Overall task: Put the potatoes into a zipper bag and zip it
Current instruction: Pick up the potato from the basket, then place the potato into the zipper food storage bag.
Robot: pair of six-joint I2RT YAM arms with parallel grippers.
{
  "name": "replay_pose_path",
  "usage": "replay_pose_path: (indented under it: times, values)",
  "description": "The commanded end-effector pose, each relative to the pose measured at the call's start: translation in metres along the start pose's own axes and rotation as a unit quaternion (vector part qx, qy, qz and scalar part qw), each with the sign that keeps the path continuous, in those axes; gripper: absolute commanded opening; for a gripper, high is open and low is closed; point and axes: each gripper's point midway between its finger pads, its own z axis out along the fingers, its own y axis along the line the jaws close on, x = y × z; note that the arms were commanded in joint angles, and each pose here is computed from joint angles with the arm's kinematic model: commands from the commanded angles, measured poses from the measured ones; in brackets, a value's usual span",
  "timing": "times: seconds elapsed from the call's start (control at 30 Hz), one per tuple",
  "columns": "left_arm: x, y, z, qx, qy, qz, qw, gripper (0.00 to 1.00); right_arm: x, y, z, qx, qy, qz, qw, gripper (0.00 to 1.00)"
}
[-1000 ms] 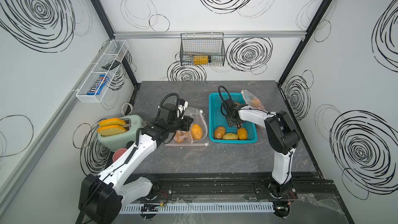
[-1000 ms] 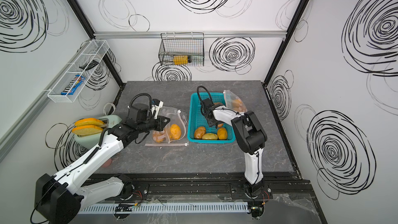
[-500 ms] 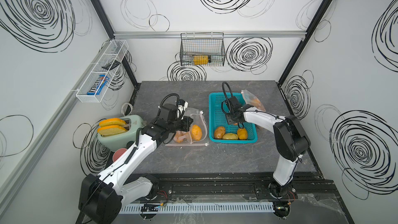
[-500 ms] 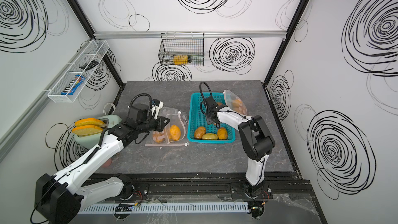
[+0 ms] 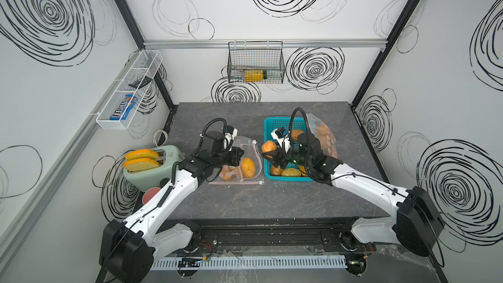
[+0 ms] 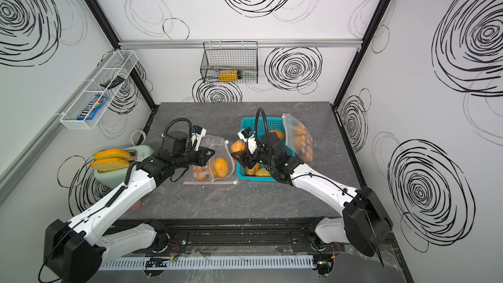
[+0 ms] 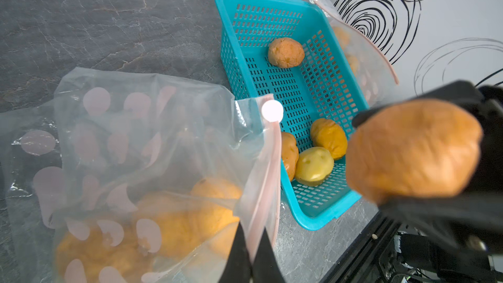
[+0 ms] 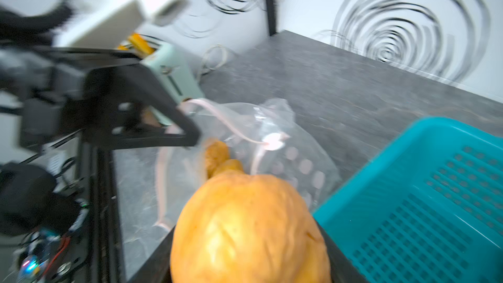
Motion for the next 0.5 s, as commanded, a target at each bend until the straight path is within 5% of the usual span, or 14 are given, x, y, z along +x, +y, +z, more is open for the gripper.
replay_pose_path:
  times: [0.0, 0.23, 0.47]
  values:
    - [-0.017, -0.012, -0.010, 0.016, -0.031, 0.012, 0.999, 0.00, -0.016, 0.030, 0.006, -0.085, -0.049, -0.050, 0.994, 0.45]
    - [-0.019, -0.017, -0.013, 0.028, -0.037, 0.015, 0.999, 0.00, 0.006, 0.039, 0.039, -0.114, -0.003, -0.040, 0.993, 0.43]
    - [-0.019, -0.023, -0.014, 0.043, -0.037, 0.017, 0.998, 0.00, 0.003, 0.017, 0.063, -0.068, -0.013, 0.006, 0.998, 0.43]
